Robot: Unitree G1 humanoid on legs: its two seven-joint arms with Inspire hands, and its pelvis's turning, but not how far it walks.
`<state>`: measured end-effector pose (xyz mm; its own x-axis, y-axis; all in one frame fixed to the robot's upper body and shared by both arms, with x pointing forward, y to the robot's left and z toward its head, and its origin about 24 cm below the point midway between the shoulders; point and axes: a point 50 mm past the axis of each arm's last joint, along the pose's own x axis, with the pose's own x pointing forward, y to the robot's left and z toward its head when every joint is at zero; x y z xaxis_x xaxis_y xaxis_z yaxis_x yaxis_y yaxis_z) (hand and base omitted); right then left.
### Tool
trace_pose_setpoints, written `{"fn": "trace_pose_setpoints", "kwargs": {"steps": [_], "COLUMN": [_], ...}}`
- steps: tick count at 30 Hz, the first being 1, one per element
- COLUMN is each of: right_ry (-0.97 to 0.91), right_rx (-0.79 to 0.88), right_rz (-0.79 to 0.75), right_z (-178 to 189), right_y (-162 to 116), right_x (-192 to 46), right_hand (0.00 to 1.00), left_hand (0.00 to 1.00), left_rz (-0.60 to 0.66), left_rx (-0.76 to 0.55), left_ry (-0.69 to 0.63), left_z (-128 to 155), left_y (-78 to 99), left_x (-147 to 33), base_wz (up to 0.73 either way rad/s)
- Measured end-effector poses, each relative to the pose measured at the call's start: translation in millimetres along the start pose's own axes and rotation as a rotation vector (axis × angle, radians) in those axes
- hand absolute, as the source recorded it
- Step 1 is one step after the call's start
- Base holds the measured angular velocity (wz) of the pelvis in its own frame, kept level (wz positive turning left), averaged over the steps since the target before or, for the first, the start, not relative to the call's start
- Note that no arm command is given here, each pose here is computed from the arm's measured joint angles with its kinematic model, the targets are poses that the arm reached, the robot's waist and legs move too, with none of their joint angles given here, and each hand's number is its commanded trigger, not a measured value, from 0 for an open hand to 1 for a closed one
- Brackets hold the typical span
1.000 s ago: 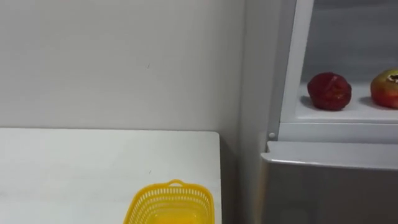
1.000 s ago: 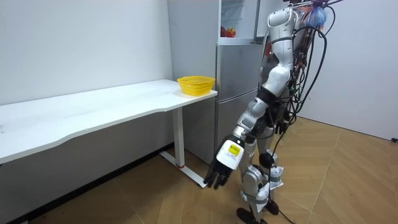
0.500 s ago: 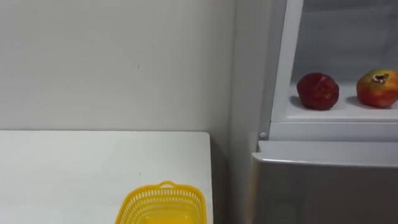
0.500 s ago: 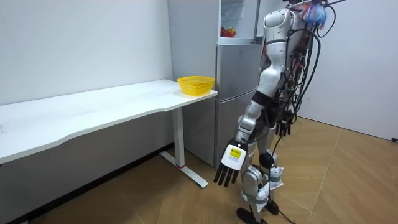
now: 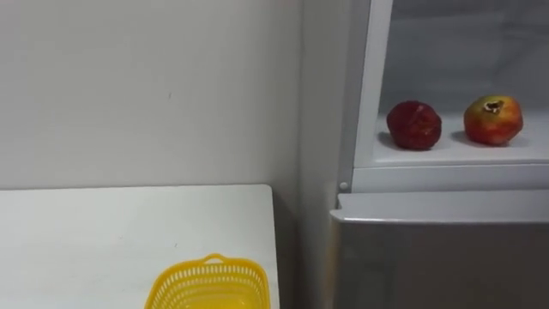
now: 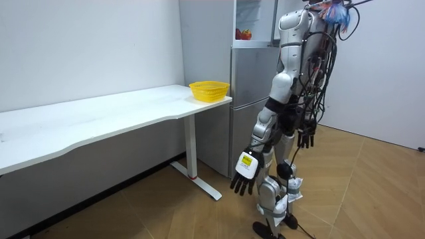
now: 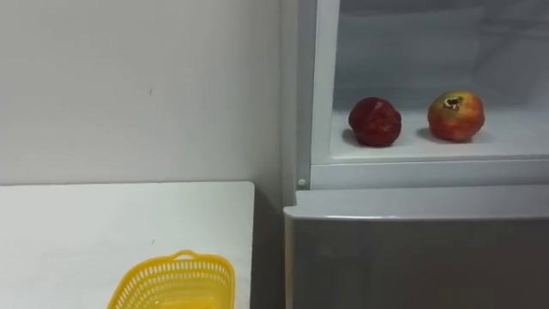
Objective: Retrieve from the upper fridge
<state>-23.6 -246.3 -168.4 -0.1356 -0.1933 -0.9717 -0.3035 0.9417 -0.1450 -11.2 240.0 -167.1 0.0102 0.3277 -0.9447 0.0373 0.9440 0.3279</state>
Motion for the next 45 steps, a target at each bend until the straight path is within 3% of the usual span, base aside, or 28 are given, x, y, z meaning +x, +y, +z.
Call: {"fn": "trace_pose_setpoints", "kwargs": {"steps": [3, 10, 19, 22, 27, 40, 45], "right_ry": [-0.004, -0.047, -0.289, -0.487, -0.904, -1.426, -1.675], "right_rx": [-0.004, -0.004, 0.076, 0.156, 0.250, 0.386, 0.393], "right_rz": [-0.001, -0.041, -0.290, -0.434, -0.645, -0.925, -0.997], "right_z": [1.3, 9.5, 55.3, 86.6, 135.1, 157.2, 166.8], "right_y": [0.6, 4.0, -22.7, -36.3, -56.0, -66.6, -58.4], "right_x": [0.0, -0.8, -15.5, -39.1, -104.8, -213.7, -260.3], "right_hand": [0.00, 0.00, 0.00, 0.00, 0.00, 0.00, 0.00], "left_hand": [0.00, 0.00, 0.00, 0.00, 0.00, 0.00, 0.00], "left_rz": [-0.021, -0.057, -0.049, -0.044, -0.004, 0.009, -0.022], "left_rx": [0.093, 0.160, 0.206, 0.206, 0.205, 0.202, 0.273], "left_ry": [-0.010, -0.030, -0.071, -0.080, -0.155, -0.194, -0.186], "left_z": [3.6, 12.2, 18.0, 19.2, 30.4, 22.6, 19.3], "left_y": [-3.3, -9.2, -9.4, -9.1, -8.3, -9.5, -16.4], "left_x": [-0.1, -0.7, -1.0, -1.1, -2.7, -2.9, -2.7], "base_wz": [-0.03, -0.08, -0.08, -0.08, 0.00, -0.10, -0.08]}}
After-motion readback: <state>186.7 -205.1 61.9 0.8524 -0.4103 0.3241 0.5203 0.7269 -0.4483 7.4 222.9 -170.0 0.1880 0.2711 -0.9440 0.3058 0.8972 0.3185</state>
